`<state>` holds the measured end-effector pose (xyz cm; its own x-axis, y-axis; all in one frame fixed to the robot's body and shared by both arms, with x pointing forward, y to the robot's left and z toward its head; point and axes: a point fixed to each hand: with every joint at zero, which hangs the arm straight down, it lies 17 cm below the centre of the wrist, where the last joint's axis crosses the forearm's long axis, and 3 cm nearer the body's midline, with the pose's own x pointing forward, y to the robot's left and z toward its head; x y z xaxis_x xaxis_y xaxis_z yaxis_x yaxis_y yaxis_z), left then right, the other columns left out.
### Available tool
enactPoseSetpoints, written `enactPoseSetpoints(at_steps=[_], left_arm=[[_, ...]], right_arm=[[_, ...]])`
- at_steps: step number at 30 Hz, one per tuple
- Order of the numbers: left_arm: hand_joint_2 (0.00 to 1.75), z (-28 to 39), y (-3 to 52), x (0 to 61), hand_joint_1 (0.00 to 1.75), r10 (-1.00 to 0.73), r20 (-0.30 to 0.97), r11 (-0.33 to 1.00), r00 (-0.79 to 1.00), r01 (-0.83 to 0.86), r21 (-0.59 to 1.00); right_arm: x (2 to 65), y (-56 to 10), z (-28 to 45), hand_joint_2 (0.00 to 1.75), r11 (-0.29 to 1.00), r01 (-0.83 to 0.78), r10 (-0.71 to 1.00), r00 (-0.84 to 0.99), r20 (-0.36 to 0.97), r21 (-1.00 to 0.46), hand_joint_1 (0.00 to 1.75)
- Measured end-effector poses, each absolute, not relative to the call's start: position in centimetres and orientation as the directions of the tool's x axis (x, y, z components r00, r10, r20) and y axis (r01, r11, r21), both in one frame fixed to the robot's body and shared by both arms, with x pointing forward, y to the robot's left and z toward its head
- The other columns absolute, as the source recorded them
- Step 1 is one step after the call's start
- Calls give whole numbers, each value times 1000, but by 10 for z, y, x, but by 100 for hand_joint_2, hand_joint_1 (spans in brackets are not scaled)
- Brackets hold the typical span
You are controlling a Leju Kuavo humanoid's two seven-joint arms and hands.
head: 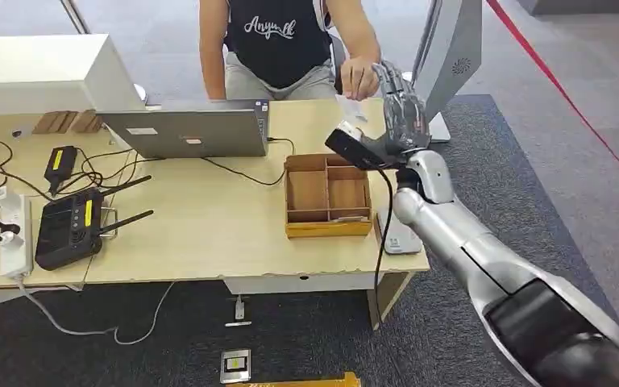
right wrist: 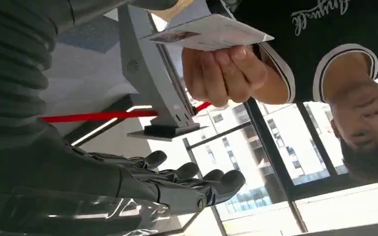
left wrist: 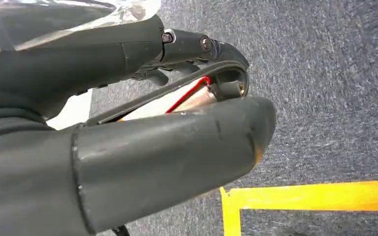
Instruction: Pass the card to the sensor for recognition and then transmit it.
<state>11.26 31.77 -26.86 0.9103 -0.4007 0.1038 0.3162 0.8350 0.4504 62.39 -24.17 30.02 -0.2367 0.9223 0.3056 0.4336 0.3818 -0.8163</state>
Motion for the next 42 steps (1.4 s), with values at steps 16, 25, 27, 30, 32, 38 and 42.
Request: enactPoseSetpoints(at_steps=[16, 25, 27, 30, 32, 38, 42], left_arm=[[0, -269, 320, 112, 0, -433, 102, 820, 896, 344, 458], [0, -269, 319, 113, 0, -445, 106, 815, 889, 353, 460], [0, -268, 319, 113, 0, -447, 106, 814, 888, 354, 461], [0, -268, 319, 114, 0, -448, 110, 814, 887, 353, 462], [0, -268, 319, 114, 0, -448, 111, 814, 887, 353, 462], [0, -268, 318, 114, 0, -449, 112, 814, 887, 354, 461], [0, -268, 318, 114, 0, -449, 111, 814, 887, 354, 461]], right_arm=[[627, -284, 296, 175, 183, 484, 983, -99, 155, -856, 155], [628, -294, 298, 175, 205, 488, 979, -86, 187, -848, 175], [628, -294, 297, 175, 210, 487, 977, -88, 192, -848, 175], [628, -293, 296, 175, 220, 485, 975, -89, 202, -846, 175], [628, -293, 296, 175, 223, 486, 974, -88, 207, -845, 175], [627, -295, 296, 175, 228, 485, 973, -89, 211, -844, 175], [627, -295, 296, 175, 229, 486, 973, -90, 212, -844, 175]])
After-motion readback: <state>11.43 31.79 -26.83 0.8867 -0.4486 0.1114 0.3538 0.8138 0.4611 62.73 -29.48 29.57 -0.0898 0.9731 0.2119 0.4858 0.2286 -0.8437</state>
